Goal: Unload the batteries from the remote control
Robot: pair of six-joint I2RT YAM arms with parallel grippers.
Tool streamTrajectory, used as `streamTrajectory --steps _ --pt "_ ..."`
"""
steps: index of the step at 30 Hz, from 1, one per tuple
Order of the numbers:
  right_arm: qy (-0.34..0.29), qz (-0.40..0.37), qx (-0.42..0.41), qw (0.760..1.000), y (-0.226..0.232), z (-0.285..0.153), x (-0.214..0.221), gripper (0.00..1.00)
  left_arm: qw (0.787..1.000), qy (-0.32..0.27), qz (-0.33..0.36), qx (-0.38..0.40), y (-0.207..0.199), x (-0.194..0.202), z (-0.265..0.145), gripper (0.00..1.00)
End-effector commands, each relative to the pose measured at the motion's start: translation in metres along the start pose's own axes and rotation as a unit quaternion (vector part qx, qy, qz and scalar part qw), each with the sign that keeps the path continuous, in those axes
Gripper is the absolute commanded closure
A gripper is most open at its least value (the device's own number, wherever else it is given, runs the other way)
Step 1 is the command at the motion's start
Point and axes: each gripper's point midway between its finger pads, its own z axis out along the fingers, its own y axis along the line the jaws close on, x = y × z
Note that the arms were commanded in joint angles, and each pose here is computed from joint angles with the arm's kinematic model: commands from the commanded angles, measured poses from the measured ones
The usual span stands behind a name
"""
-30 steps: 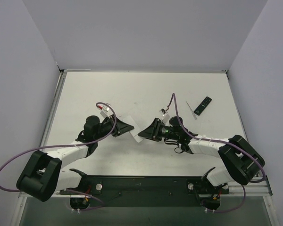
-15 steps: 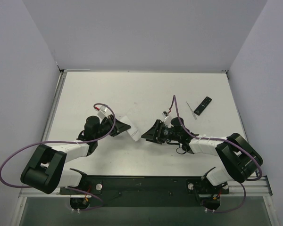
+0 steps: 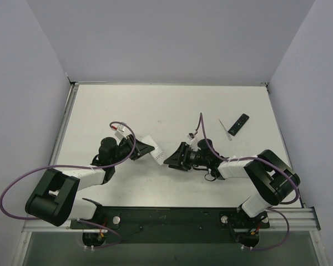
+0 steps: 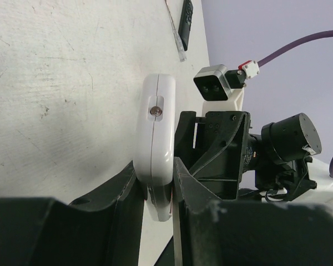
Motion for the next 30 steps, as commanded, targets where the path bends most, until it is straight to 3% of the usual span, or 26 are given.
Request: streamTrajectory --steps 1,10,17,24,30 --pt "-0.009 -0.033 -0.073 0.997 0.04 0.005 -0.009 0.58 0.998 -0.005 0.011 0.055 -0.029 -0.006 0.0 1.0" --pt "-0.016 -0.03 -0.109 0.993 0.051 0.004 -0.011 0.57 0.999 -0.004 0.0 0.055 -0.03 -0.005 0.0 1.0" --pt "-0.019 -0.03 -0.112 0.993 0.049 0.0 -0.009 0.83 0.999 -0.009 0.006 0.047 -0.026 -0.008 -0.001 1.0" --pt "-0.015 -0.017 -0.083 0.996 0.033 -0.006 -0.003 0.84 0.999 -0.021 0.02 0.033 -0.021 -0.026 0.002 1.0" --pt "-0.019 -0.017 -0.082 0.996 0.028 -0.011 -0.004 0.94 0.999 -0.015 0.018 0.029 -0.02 -0.028 0.006 1.0"
